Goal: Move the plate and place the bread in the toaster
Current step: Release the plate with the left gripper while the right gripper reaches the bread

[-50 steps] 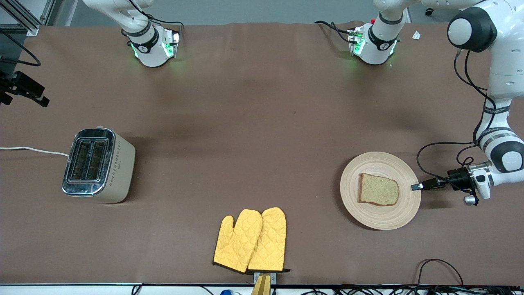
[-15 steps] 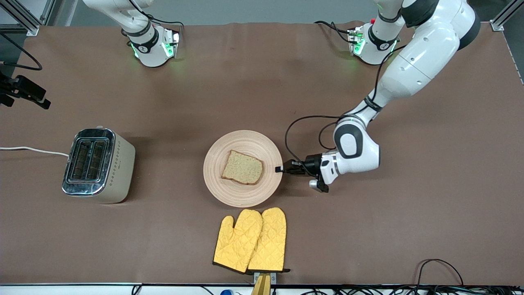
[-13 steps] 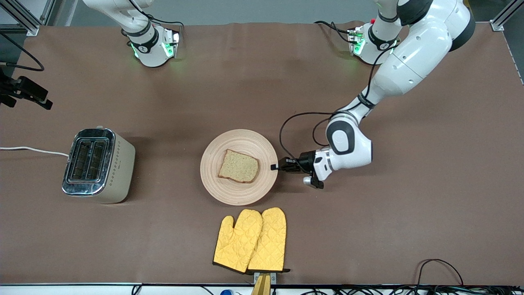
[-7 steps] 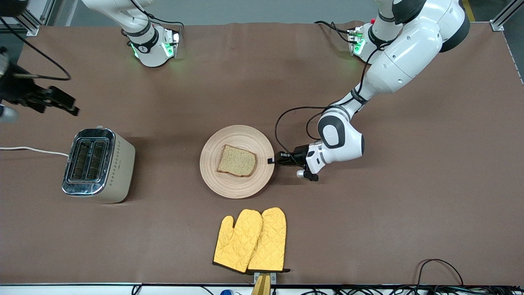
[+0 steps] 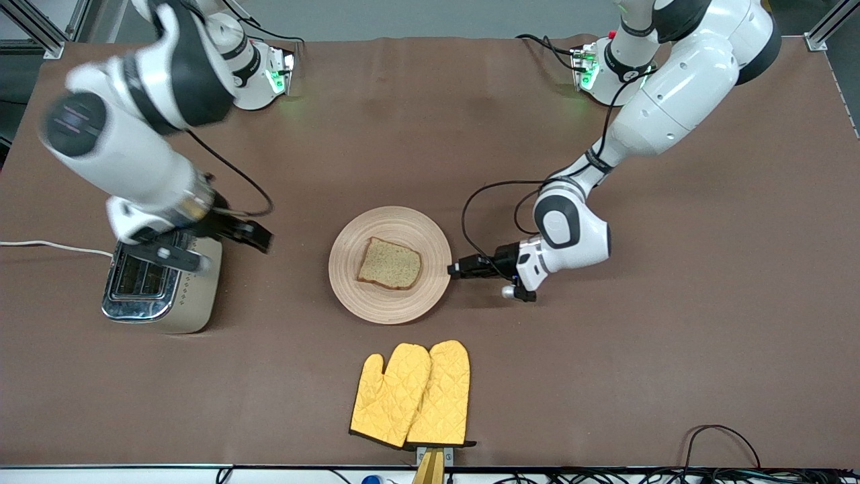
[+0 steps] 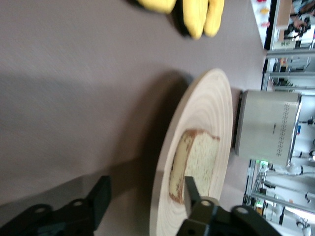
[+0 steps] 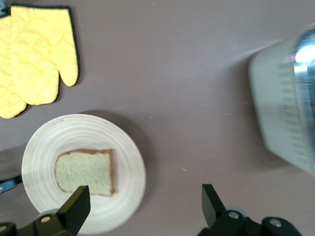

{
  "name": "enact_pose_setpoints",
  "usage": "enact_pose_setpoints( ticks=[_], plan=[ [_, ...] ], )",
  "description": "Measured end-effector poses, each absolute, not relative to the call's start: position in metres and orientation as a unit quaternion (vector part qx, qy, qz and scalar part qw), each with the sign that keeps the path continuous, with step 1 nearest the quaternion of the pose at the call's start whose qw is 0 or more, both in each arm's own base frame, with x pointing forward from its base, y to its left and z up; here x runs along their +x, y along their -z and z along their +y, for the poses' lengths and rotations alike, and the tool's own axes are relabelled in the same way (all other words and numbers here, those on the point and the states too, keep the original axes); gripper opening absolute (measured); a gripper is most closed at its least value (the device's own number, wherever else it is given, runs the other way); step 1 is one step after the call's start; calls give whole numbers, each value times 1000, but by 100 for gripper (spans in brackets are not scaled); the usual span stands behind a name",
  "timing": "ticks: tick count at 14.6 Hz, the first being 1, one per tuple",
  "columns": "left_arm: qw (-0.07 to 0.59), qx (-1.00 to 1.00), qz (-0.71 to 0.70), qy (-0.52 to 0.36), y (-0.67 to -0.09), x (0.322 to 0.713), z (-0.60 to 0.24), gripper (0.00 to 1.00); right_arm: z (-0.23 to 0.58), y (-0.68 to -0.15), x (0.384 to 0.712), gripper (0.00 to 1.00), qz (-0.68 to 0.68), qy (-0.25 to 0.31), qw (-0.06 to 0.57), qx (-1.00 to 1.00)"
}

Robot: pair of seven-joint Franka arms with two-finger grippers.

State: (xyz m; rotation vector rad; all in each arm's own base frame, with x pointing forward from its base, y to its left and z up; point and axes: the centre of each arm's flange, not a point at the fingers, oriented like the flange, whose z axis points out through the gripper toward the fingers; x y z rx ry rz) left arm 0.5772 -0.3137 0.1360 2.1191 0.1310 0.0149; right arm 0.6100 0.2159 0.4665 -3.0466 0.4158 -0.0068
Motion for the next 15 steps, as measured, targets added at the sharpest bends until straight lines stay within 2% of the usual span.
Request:
enact_pose_setpoints(
  ticks=[3,6,8,11,12,15],
  plan=[
    [488,867,87,-45,-158,614,-256,100,264,-389,619,100,123,-8,39,-992],
    [461,880,93,-64,-200,649,-208,100,303,-323,617,97,122,-6,36,-992],
    [432,896,83,-62,-231,671,-176,100,320,-287,612,86,117,-7,30,-993],
    [385,919,61,-54,-277,698,-118,100,329,-235,603,81,111,-13,19,-994],
    [368,927,57,-55,-293,704,-102,100,331,-223,600,76,110,-17,15,-994],
    [310,948,42,-56,-353,709,-88,100,332,-210,598,74,111,-23,12,-994]
  ],
)
